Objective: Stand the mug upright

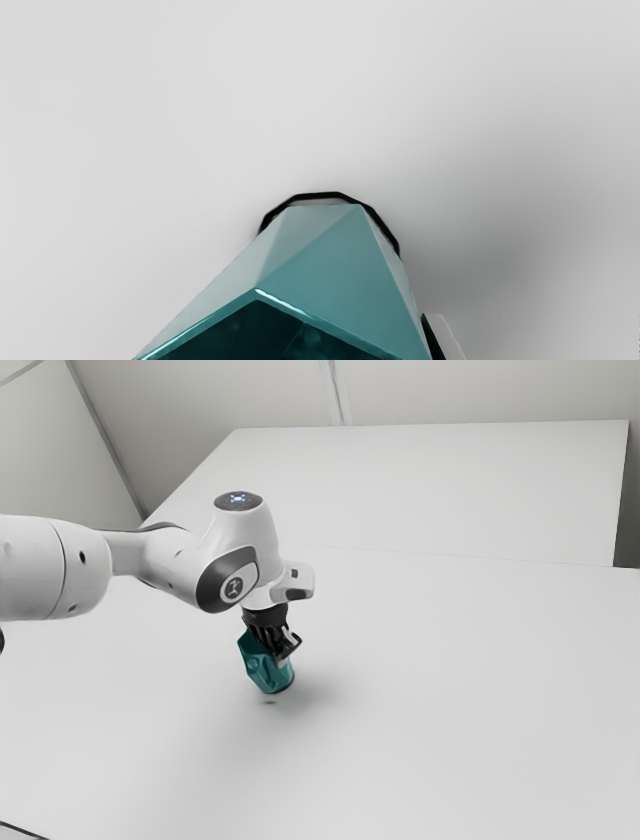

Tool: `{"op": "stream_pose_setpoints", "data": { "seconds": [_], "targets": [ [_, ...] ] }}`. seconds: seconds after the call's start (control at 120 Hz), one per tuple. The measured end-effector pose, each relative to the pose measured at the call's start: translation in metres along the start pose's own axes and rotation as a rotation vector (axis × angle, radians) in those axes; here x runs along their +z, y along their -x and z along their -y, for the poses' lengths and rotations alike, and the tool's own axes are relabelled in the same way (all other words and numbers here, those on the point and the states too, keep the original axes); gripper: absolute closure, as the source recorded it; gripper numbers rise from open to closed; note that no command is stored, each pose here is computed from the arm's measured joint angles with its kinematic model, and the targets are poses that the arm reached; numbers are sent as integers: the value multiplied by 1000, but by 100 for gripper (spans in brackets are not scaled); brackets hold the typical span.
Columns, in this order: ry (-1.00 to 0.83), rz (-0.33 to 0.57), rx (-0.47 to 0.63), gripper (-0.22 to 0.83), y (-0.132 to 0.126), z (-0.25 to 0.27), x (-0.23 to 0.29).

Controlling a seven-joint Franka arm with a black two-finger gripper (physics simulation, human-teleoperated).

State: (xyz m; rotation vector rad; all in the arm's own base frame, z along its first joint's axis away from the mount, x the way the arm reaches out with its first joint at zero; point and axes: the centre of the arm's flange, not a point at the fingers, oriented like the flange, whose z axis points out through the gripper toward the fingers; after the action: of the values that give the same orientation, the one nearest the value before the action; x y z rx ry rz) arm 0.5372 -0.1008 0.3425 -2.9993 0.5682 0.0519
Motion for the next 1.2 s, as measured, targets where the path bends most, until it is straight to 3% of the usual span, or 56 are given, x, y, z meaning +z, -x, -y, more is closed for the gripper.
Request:
{"op": "stream_pose_setpoints", "data": {
  "seconds": [0.267,0.475,0.708,0.825,0.917,1.017,1.1,1.2],
  "targets": [
    [7,-4,-10,50,0,0,-1],
    [5,-29,-14,39,2,1,-17],
    [-2,-103,-27,32,10,3,-79],
    [-3,-142,-47,21,-6,10,-130],
    [10,-152,-73,14,-32,20,-173],
    [37,-141,-144,9,-47,54,-211],
    [55,-95,-211,6,-42,89,-214],
    [71,-50,-228,4,-38,95,-215]
  ]
}}
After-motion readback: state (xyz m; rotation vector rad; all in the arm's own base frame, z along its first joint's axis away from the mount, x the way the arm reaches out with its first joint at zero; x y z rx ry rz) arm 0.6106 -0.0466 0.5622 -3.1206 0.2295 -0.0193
